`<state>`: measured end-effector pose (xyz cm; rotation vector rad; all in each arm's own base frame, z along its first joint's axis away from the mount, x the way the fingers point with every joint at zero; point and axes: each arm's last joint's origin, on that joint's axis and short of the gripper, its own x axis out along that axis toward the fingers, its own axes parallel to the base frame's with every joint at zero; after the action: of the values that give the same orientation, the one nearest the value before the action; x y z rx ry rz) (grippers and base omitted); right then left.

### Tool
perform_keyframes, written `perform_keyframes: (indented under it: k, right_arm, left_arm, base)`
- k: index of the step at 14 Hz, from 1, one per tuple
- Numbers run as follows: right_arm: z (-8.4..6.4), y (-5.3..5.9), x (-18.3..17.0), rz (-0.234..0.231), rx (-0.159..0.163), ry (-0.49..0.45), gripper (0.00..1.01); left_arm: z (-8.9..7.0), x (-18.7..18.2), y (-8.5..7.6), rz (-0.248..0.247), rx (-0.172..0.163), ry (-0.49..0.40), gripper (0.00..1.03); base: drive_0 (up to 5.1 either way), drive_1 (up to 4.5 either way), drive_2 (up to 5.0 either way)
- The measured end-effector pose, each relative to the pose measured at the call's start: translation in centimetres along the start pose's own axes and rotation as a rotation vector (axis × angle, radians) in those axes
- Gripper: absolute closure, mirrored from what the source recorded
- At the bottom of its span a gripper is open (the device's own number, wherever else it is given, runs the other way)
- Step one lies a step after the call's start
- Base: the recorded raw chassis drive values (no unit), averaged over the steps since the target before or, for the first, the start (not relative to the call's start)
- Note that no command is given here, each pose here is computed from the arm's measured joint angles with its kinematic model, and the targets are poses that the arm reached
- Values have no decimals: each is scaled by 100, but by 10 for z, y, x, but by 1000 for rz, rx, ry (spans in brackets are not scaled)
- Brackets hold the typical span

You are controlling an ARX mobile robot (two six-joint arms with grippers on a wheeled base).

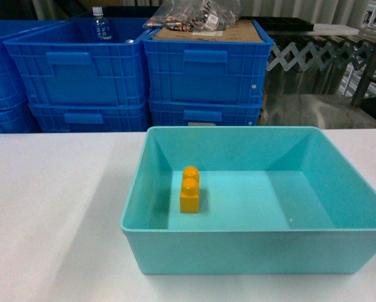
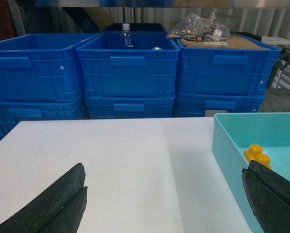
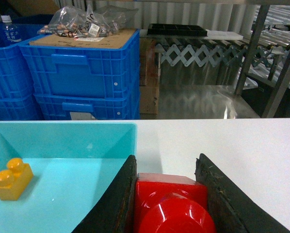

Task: Pick red block from blue box to shelf

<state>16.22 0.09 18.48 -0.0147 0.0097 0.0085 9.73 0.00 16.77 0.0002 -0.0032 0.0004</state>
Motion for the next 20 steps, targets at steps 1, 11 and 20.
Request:
perform_keyframes:
  k: [1, 11, 20]
  right_arm:
    - [-2, 0, -4, 0, 0, -1, 71]
    - [-15, 0, -35, -1, 0, -21, 71]
    - [-18, 0, -65, -2, 0, -23, 72]
  left_arm:
    - [0, 0, 0, 0, 0, 0, 5]
    - [0, 0, 0, 0, 0, 0, 5]
    - [0, 0, 0, 0, 0, 1, 5]
  base:
    - [0, 0, 0]
    - [0, 0, 0]
    - [0, 0, 0]
